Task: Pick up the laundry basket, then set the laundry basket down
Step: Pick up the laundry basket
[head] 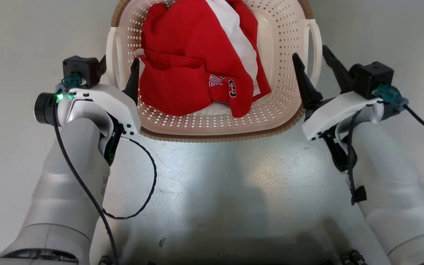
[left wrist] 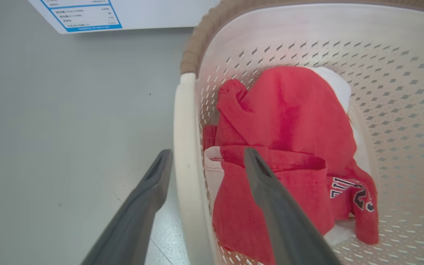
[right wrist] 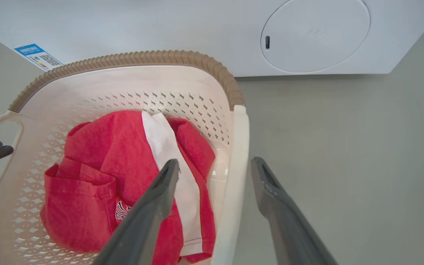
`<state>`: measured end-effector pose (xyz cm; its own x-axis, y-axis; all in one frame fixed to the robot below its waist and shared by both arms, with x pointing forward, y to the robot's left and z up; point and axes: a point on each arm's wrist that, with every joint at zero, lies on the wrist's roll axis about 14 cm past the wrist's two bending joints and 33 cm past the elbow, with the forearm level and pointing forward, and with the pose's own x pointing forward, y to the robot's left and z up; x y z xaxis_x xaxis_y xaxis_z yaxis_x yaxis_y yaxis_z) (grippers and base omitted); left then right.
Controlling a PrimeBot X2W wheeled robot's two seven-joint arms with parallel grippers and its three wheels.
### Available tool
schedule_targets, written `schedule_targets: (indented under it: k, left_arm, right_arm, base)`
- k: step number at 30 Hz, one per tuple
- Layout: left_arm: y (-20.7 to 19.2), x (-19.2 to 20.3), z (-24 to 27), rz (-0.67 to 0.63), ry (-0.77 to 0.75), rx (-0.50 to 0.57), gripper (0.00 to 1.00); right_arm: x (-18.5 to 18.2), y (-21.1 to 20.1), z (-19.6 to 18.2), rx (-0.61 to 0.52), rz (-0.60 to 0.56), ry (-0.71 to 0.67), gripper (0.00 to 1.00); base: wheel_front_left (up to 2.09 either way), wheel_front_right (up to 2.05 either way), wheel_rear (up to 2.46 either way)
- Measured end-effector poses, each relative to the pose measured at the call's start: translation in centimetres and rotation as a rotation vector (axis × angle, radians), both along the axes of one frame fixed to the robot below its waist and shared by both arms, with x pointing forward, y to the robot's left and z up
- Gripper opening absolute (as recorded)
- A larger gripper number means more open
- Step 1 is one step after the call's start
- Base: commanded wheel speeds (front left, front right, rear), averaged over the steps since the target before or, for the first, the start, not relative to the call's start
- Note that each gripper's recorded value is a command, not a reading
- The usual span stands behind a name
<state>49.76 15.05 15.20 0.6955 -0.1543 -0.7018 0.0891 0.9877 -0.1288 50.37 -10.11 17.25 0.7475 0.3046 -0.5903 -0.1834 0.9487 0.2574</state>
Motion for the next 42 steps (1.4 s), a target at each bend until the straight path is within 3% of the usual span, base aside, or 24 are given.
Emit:
schedule_targets:
  k: [33,34,35,36,42]
  left_arm:
    - [-0.8,0.5,-1.5,-0.042,0.032,0.005,1.0]
    - [-0.8,0.4,-1.6,-0.043,0.033,0.006,0.9]
    - [-0.8,0.4,-1.6,-0.045,0.034,0.008,0.31]
    - [-0.7,0.4,-1.7,-0.046,0.036,0.009,0.0]
    - [-1.0,-0.1,-1.5,-0.05,0.053,0.011,0.0]
  right_arm:
    - [-0.8,-0.1,-2.4,0.001,-0.029,0.085,1.0]
    - [-0.9,-0.1,-2.5,-0.001,-0.029,0.088,1.0]
    - [-0.9,-0.2,-2.5,-0.002,-0.032,0.09,0.57]
    - [-0.9,-0.3,-2.5,-0.002,-0.037,0.091,0.0]
    - [-0.8,-0.8,-2.4,-0.006,-0.067,0.105,0.0]
  base:
    - [0.0,0.0,0.0]
    - [0.0,0.0,0.0]
    - [0.0,0.0,0.0]
    - [0.0,0.0,0.0]
    - [0.0,0.0,0.0]
